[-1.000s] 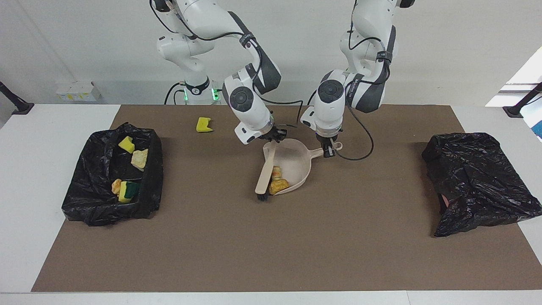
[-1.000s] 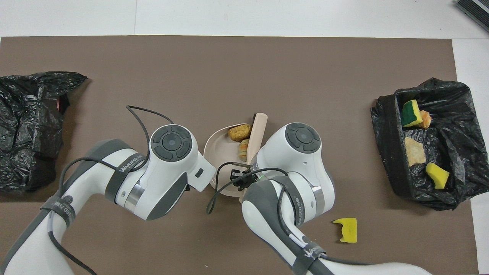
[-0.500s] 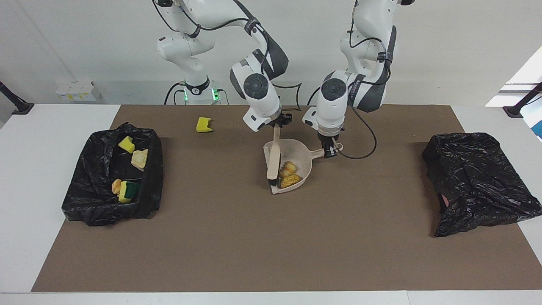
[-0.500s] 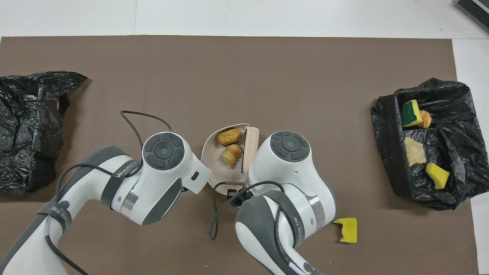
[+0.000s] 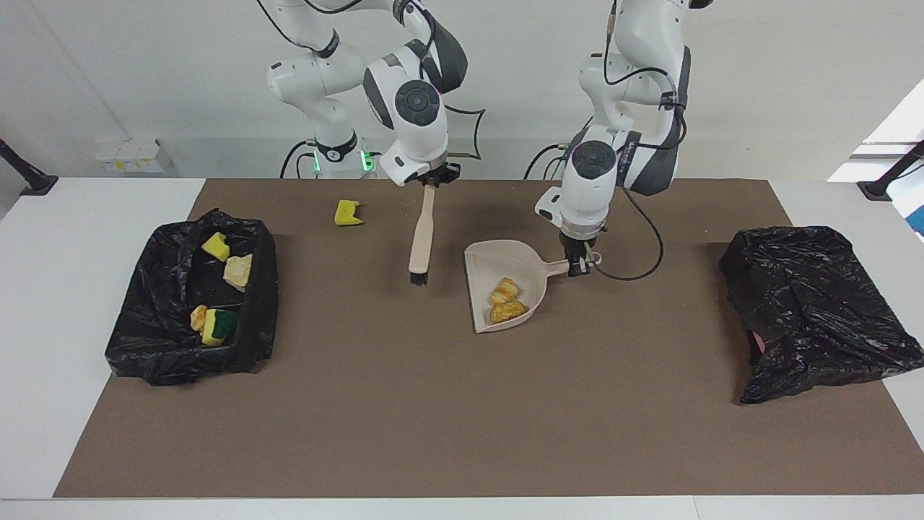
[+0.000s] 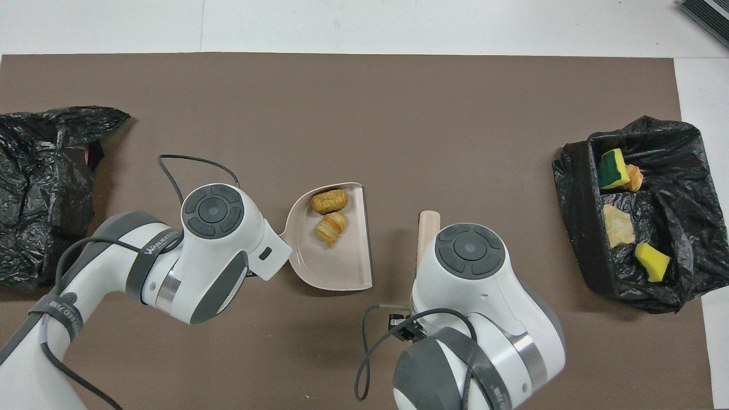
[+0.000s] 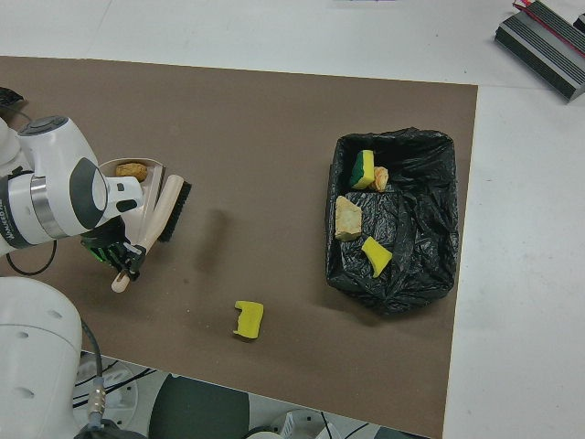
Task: Sweep and dump trash in bin
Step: 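Brush the bread pieces into the dustpan held by the left gripper, then move the brush with the right gripper behind the yellow sponge piece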
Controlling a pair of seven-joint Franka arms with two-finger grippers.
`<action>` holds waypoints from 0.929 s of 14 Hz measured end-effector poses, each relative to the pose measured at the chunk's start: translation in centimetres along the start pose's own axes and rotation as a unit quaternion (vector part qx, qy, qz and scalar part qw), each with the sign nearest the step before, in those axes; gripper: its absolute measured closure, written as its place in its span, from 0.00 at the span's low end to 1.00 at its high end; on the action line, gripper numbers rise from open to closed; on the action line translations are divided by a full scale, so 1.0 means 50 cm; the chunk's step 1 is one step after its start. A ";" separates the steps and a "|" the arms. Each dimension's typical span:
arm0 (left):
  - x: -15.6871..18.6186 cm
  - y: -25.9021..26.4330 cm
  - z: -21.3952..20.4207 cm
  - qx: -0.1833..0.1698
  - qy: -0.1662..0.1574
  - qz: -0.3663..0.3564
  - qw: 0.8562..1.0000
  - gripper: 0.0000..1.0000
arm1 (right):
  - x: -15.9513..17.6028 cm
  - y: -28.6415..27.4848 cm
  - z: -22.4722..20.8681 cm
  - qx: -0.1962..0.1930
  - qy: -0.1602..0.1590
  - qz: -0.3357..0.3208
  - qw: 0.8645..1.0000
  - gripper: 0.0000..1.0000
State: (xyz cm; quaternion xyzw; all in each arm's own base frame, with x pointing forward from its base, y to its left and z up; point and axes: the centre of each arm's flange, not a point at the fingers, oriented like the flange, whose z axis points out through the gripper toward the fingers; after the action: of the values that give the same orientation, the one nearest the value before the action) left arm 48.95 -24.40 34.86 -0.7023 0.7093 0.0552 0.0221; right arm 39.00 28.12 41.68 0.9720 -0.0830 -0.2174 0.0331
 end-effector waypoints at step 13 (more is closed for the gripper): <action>-0.011 -0.003 -0.002 -0.010 -0.005 0.043 0.999 0.69 | -0.164 0.262 0.216 -0.166 -0.019 0.115 0.979 0.74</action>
State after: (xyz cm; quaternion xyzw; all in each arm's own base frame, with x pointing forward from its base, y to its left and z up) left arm 49.10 -23.85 35.00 -0.6711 0.7381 0.0669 0.0162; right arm 25.15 16.37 36.65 0.9324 -0.1580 -0.2418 0.2171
